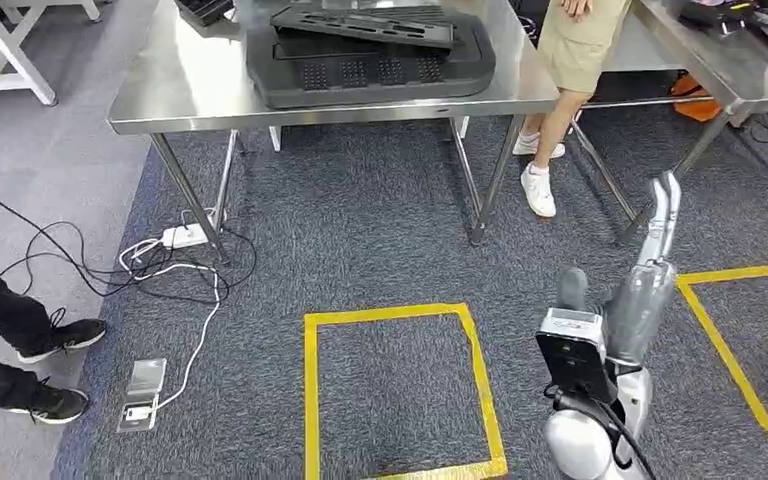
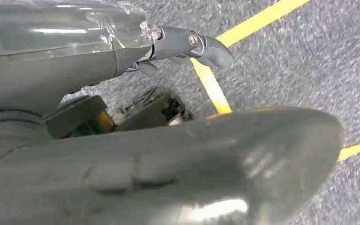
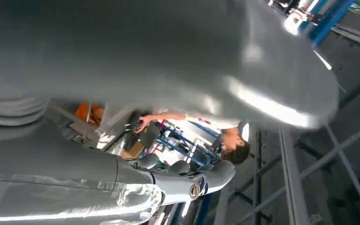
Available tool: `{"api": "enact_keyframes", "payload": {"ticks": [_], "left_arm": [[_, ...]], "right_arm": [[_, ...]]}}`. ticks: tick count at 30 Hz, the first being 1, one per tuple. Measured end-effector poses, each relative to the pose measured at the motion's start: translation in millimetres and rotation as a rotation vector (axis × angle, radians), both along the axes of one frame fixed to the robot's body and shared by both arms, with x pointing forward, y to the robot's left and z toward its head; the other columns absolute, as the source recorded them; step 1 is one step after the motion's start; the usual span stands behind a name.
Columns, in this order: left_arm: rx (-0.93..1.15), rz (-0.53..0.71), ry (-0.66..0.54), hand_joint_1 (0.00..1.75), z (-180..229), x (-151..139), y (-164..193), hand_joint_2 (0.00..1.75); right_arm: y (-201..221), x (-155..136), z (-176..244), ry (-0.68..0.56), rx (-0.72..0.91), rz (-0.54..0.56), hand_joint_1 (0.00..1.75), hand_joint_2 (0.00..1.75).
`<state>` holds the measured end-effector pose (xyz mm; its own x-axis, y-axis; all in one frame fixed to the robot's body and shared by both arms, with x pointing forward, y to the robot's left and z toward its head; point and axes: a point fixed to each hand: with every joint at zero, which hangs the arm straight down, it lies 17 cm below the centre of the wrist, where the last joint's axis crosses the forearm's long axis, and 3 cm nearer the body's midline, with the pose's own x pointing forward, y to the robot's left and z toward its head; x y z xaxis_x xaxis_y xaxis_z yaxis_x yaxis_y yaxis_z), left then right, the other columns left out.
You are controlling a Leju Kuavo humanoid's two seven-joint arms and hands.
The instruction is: Take the parts from the cabinet and place them on the table.
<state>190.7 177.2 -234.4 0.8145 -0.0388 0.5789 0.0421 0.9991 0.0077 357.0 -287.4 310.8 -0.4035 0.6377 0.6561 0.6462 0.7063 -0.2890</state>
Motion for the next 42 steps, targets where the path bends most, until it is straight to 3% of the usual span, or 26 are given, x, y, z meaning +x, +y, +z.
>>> {"api": "enact_keyframes", "payload": {"ticks": [38,39,42], "left_arm": [[0.003,0.005,-0.012,0.0,2.4,6.9,-0.2,0.0],[0.001,0.004,-0.014,0.0,2.5,6.7,-0.5,0.0],[0.0,0.003,-0.019,0.0,2.8,6.3,-0.8,0.0]], "right_arm": [[-6.6,0.1,-3.7,0.021,0.014,-0.002,0.0,0.0],[-6.6,0.1,-3.6,0.02,0.014,-0.001,0.0,1.75],[-5.7,-0.2,-2.4,0.016,0.003,-0.004,0.0,1.75]]}}
